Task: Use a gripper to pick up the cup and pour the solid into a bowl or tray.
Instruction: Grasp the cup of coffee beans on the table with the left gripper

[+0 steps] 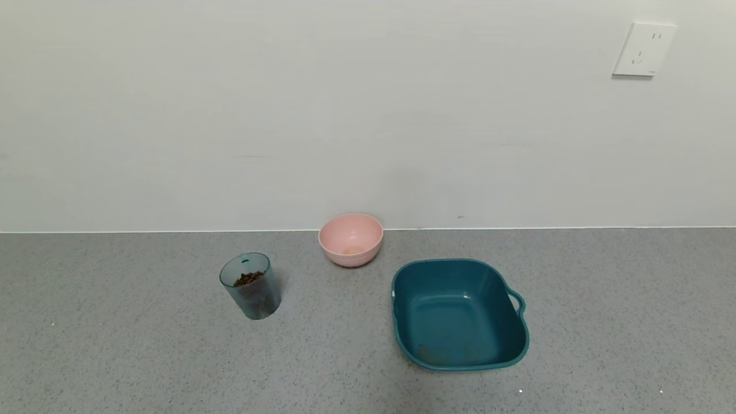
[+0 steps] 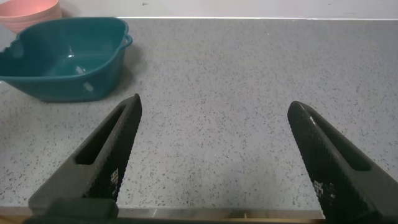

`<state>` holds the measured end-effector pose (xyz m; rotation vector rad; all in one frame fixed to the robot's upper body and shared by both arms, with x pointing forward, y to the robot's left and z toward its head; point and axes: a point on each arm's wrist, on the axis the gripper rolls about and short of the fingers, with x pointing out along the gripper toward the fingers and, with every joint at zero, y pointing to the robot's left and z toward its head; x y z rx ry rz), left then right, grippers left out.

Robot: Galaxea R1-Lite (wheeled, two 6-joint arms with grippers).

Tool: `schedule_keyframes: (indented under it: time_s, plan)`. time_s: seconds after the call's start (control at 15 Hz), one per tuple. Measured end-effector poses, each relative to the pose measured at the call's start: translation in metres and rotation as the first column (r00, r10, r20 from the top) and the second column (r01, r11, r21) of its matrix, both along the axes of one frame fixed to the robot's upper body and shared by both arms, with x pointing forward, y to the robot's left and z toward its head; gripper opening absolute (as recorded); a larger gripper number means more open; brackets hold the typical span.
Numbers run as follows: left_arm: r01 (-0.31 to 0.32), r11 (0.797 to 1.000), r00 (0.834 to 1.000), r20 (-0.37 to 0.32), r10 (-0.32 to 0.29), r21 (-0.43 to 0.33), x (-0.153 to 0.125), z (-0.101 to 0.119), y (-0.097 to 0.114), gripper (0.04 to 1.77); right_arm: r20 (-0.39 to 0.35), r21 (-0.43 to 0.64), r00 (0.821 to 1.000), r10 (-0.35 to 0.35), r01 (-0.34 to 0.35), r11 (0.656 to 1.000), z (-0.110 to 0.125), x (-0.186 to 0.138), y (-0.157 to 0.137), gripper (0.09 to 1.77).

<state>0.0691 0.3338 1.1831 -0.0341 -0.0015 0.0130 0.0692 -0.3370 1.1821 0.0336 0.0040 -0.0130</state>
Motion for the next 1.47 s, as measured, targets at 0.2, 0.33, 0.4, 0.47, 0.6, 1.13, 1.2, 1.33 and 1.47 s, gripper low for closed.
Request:
schedule_keyframes:
  time_s: [0.2,0.33,0.4,0.47,0.6,1.13,1.2,1.33,1.47]
  plan:
    - [0.006,1.000,1.000,0.001,-0.006,0.007,-0.001,0.002,0.000,1.72,0.000,0.000,1.000,0.000,0.000,1.000,0.000,0.000,0.000,1.71]
    - [0.015,1.000,1.000,0.023,-0.015,0.005,-0.003,0.011,0.000,1.72,0.000,0.000,1.000,0.000,0.000,1.000,0.000,0.000,0.000,1.71]
    - [0.015,1.000,0.999,0.037,-0.015,0.003,-0.006,0.017,0.000,1.72,0.000,0.000,1.000,0.000,0.000,1.000,0.000,0.000,0.000,1.71]
    - [0.014,1.000,0.999,0.043,-0.014,0.003,-0.008,0.024,0.000,1.72,0.000,0.000,1.000,0.000,0.000,1.000,0.000,0.000,0.000,1.71]
    - [0.010,1.000,0.999,0.038,-0.010,0.004,-0.009,0.041,0.000,1.72,0.000,0.000,1.000,0.001,-0.001,1.000,0.000,0.000,0.000,1.71]
    - [0.018,1.000,0.994,-0.112,-0.017,0.007,0.055,0.122,0.000,1.72,0.000,0.000,1.000,0.000,0.000,1.000,0.000,0.000,0.000,1.71]
    - [0.020,1.000,0.990,-0.141,-0.019,0.006,0.072,0.126,-0.001,1.72,0.000,0.000,1.000,0.001,-0.001,1.000,0.000,0.000,0.000,1.71]
    - [0.023,1.000,0.980,-0.198,-0.022,0.005,0.109,0.127,-0.001,1.72,0.000,0.000,1.000,0.000,0.000,1.000,0.000,0.000,0.000,1.71]
    - [0.024,1.000,0.964,-0.264,-0.022,0.002,0.142,0.120,-0.001,1.72,0.000,0.000,1.000,0.000,0.000,1.000,0.000,0.000,0.000,1.71]
